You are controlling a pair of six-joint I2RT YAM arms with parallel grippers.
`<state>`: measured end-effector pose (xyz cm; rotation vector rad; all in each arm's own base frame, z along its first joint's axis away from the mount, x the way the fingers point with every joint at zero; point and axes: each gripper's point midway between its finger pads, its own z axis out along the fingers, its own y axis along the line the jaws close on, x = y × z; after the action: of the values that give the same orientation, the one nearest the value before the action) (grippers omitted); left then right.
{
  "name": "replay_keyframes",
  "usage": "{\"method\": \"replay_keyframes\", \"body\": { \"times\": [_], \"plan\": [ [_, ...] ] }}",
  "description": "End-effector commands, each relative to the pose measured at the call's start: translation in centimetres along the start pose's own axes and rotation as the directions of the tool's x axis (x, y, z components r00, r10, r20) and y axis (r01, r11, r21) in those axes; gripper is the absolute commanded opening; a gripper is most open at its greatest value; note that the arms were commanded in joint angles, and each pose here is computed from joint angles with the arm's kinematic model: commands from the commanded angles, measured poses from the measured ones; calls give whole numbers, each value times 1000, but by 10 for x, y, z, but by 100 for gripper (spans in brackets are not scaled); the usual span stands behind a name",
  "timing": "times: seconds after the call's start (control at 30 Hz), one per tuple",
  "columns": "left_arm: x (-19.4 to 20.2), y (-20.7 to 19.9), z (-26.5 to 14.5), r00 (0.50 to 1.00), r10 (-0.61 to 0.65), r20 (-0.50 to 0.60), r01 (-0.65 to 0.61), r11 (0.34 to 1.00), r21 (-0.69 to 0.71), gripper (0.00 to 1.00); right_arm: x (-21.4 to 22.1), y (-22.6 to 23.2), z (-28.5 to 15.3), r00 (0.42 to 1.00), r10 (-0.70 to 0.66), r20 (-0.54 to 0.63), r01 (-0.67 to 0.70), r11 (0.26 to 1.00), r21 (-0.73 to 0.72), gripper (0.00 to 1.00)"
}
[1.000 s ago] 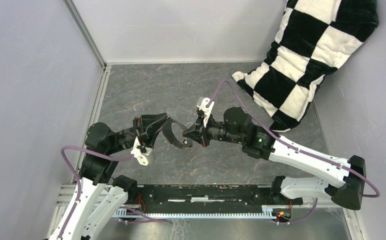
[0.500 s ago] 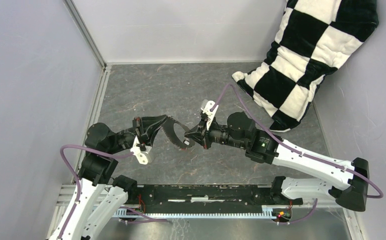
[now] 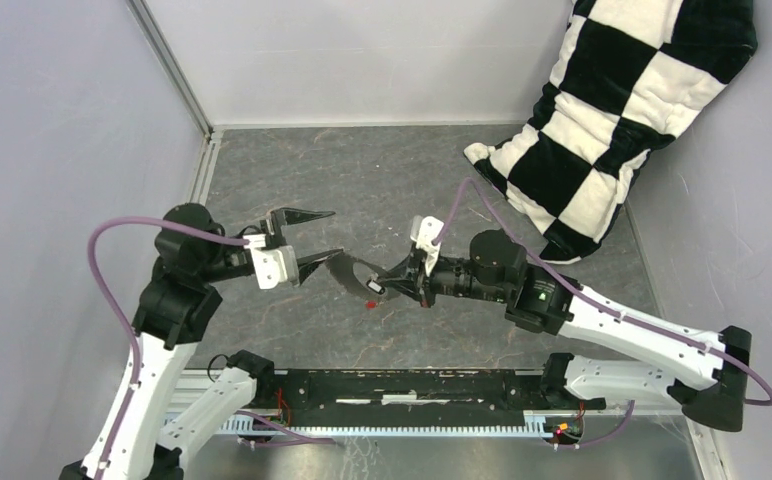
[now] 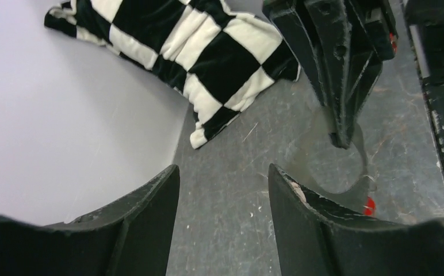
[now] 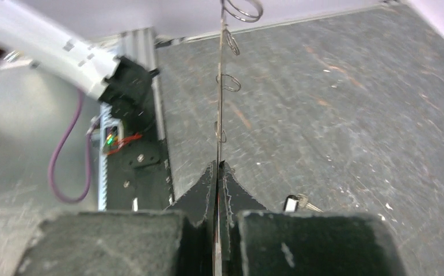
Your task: Put the keys on the keyring
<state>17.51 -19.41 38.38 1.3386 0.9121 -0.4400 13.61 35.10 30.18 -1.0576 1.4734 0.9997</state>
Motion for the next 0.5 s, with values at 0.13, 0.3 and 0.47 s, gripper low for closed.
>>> {"method": "replay_keyframes", "body": {
  "times": [0.13,0.3,0.47],
  "plan": [
    [-16,-29,-13,996,-15,-92,44,947,319,65,5,51,-38,990,-143,-12,125,897,-424,0],
    [2,-64,-24,987,-50,-156,120,869,480,65,8,59,-48,989,-146,1,126,850,-512,0],
    [-4,-101,-27,996,-76,-36,83,833,546,68,-3,66,-44,987,-162,22,143,786,-601,0]
  ]
}}
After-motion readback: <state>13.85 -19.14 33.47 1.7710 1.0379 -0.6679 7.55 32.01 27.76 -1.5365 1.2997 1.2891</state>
